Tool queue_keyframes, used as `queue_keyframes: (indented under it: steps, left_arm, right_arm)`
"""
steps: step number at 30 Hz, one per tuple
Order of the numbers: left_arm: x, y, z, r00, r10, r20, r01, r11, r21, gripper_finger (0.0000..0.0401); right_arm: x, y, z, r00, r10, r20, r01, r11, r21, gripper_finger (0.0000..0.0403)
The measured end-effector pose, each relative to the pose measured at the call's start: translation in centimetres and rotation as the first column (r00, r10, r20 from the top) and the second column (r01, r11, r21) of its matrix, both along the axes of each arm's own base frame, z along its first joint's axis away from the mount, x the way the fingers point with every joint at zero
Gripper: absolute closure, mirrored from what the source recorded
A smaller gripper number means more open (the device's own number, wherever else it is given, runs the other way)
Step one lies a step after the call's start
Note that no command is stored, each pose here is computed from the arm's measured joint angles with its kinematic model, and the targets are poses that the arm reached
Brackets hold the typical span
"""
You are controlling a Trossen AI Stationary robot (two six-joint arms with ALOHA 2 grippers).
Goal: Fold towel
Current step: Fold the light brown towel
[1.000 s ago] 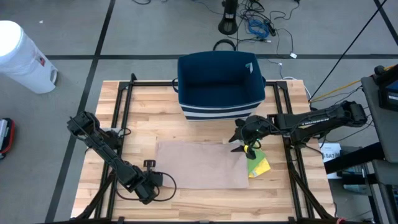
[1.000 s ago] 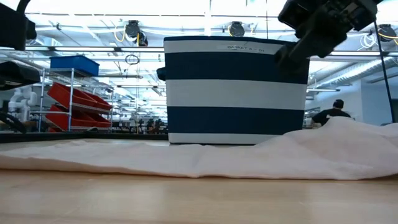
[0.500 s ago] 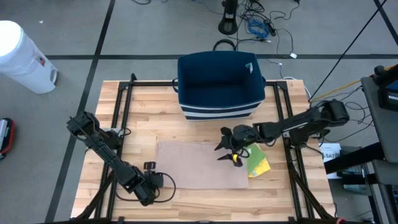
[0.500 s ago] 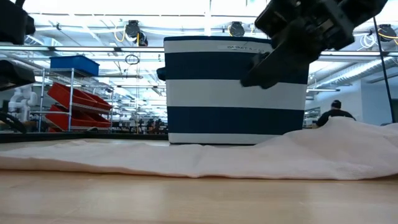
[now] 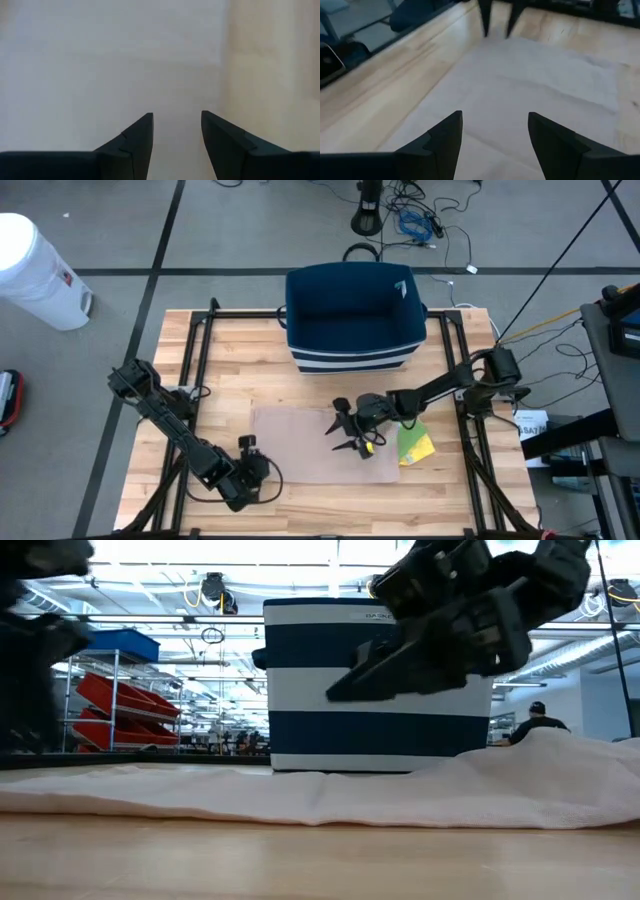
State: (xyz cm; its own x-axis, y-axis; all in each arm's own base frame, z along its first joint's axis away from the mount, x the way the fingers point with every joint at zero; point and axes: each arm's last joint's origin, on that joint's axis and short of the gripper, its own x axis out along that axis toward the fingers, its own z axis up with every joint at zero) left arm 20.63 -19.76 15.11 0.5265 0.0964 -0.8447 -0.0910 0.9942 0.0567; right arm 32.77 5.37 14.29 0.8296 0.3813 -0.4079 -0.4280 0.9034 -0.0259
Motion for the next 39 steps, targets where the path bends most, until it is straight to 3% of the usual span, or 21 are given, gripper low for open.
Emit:
queue_keyframes:
  steps: [4,9,13,19,23,29,39]
  left_arm:
    - [0.3,1.2,0.0,0.991,0.113,0.07,-0.12,0.987,0.104,0.0229]
    - [0.4,3.2,-0.6,0.966,0.258,0.013,-0.257,0.954,0.153,0.0229]
    - [0.2,4.5,-2.4,0.954,0.291,-0.067,-0.281,0.951,0.126,0.0229]
    - [0.5,5.7,-4.0,0.952,0.306,-0.003,-0.305,0.951,0.04,0.0229]
    - [0.8,6.3,-4.2,0.957,0.289,-0.001,-0.288,0.956,0.05,0.0229]
    - [1.1,7.8,-4.4,0.957,0.286,-0.044,-0.279,0.952,0.126,0.0229]
    - [-0.1,10.4,-4.5,0.893,0.424,-0.152,-0.37,0.883,0.287,0.0229]
  right_arm:
    - [1.1,0.1,-0.9,0.999,0.012,-0.042,-0.013,1.0,-0.029,0.019]
    - [1.4,0.1,-1.7,0.97,0.022,-0.24,-0.041,0.996,-0.077,0.019]
    - [0.7,0.1,-1.6,0.938,0.021,-0.346,-0.055,0.994,-0.089,0.019]
    - [0.0,0.1,-1.1,0.916,0.021,-0.4,-0.064,0.993,-0.094,0.019]
    - [-0.4,0.0,-1.5,0.891,0.018,-0.454,-0.072,0.992,-0.103,0.019]
    - [-0.1,0.0,-1.2,0.908,0.009,-0.419,-0.05,0.995,-0.087,0.019]
    - [1.6,0.0,-2.3,0.952,-0.014,-0.305,-0.007,0.998,-0.067,0.0191]
